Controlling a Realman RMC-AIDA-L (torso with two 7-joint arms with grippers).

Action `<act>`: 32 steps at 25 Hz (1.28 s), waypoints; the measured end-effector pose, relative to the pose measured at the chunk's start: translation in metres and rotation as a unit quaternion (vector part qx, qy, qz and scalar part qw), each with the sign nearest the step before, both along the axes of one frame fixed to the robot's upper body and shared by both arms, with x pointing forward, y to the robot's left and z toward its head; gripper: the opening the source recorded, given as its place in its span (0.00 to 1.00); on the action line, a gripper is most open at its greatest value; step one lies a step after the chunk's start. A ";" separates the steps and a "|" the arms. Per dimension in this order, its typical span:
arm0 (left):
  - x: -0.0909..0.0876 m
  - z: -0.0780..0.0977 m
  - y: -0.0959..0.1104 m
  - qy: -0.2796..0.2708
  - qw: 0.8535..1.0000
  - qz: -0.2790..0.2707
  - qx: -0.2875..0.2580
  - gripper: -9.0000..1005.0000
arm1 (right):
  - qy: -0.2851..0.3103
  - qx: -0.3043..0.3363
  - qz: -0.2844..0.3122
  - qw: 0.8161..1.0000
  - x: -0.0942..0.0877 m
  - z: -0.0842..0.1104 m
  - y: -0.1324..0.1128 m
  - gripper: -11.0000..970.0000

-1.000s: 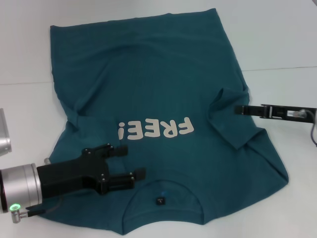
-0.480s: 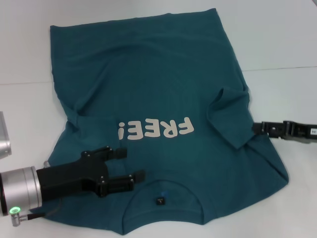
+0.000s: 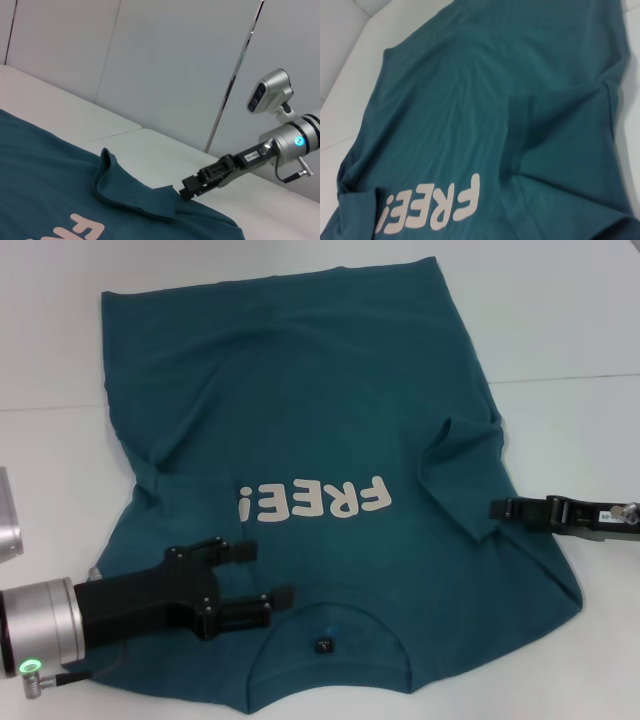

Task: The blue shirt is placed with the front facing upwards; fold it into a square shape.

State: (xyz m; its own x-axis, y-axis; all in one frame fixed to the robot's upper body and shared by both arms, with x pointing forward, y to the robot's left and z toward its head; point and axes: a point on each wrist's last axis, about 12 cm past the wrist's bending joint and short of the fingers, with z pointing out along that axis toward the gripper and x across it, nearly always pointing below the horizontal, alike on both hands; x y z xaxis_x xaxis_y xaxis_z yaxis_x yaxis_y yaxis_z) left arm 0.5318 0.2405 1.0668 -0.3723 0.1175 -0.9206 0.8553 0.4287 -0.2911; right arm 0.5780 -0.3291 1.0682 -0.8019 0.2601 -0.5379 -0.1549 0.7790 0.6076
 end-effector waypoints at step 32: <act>0.000 0.000 0.000 -0.003 1.000 0.001 0.002 0.87 | -0.001 -0.013 -0.016 1.000 0.010 -0.009 0.015 0.31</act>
State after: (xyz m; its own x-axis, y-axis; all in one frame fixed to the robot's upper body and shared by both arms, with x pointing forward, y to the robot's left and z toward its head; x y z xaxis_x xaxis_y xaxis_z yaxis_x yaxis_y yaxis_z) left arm 0.5320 0.2407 1.0666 -0.3675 0.1206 -0.9222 0.8564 0.4306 -0.2850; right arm 0.5881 -0.3144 1.0591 -0.7921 0.2711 -0.5469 -0.1311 0.7995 0.5862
